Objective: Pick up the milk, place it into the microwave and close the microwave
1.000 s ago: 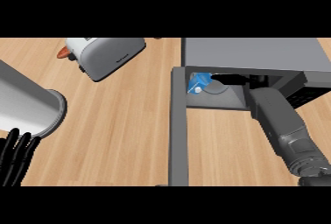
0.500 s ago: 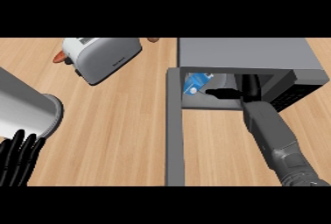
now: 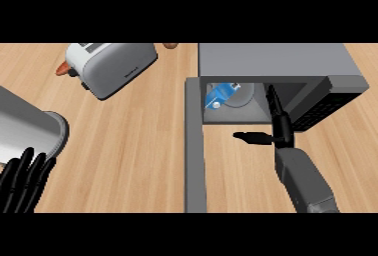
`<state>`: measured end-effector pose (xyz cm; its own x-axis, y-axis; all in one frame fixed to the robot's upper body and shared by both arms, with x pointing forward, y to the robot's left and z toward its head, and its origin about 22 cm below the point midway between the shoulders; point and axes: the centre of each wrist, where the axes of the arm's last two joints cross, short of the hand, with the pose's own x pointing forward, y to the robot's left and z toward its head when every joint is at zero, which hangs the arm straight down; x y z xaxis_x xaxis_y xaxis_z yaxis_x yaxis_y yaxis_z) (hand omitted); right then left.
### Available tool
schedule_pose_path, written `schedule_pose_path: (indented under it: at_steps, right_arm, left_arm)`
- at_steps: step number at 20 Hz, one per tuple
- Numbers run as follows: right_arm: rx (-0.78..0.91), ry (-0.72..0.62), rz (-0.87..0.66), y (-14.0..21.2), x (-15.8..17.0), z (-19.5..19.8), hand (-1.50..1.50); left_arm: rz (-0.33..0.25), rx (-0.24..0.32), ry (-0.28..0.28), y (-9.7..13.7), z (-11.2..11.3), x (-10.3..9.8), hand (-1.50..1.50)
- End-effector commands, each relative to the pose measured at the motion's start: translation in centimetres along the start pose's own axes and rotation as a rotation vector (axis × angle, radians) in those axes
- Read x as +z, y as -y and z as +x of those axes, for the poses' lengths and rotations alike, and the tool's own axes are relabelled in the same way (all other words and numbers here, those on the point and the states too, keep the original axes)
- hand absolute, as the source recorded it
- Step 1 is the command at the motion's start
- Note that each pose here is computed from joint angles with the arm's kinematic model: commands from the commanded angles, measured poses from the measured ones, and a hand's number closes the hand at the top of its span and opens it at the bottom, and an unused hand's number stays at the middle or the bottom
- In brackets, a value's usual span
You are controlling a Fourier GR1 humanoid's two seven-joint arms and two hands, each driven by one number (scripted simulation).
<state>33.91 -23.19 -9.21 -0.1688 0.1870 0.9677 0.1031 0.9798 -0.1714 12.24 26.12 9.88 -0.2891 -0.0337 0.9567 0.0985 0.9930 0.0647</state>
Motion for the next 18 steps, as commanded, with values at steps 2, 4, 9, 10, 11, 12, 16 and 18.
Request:
schedule_pose_path:
  at_steps: [2,4,9,10,11,12,16,18]
  right_arm:
    - [-0.086,-0.031,-0.036,1.3,4.6,-2.4,-1.5]
    - [-0.079,-0.053,-0.036,1.3,7.0,-3.3,-1.5]
    - [-0.222,-0.057,0.016,1.6,11.1,-4.3,-1.5]
    - [-0.239,-0.052,0.028,1.3,13.2,-4.6,-1.5]
    - [-0.234,-0.039,0.024,2.3,11.1,-3.5,-1.5]
    - [-0.234,-0.034,0.028,2.8,13.6,-4.1,-1.5]
    - [-0.26,0.019,0.041,3.9,18.2,-3.3,-1.5]
    - [-0.267,0.026,0.01,5.5,16.4,-3.0,-1.5]
  left_arm:
    - [-0.078,0.031,-0.012,0.0,0.5,-0.7,-1.5]
    - [-0.128,0.038,0.0,0.3,-0.6,-0.7,-1.5]
    - [-0.277,0.093,-0.036,0.9,-0.4,-0.5,-1.5]
    - [-0.295,0.044,-0.038,2.0,0.2,-1.4,1.5]
    - [-0.31,0.011,-0.011,2.2,0.0,-3.4,1.5]
    - [-0.326,0.018,-0.019,2.0,-1.3,-2.7,1.5]
    - [-0.327,0.03,-0.018,3.8,-2.0,-2.8,1.5]
    - [-0.387,0.055,-0.046,3.5,-1.2,-4.9,1.5]
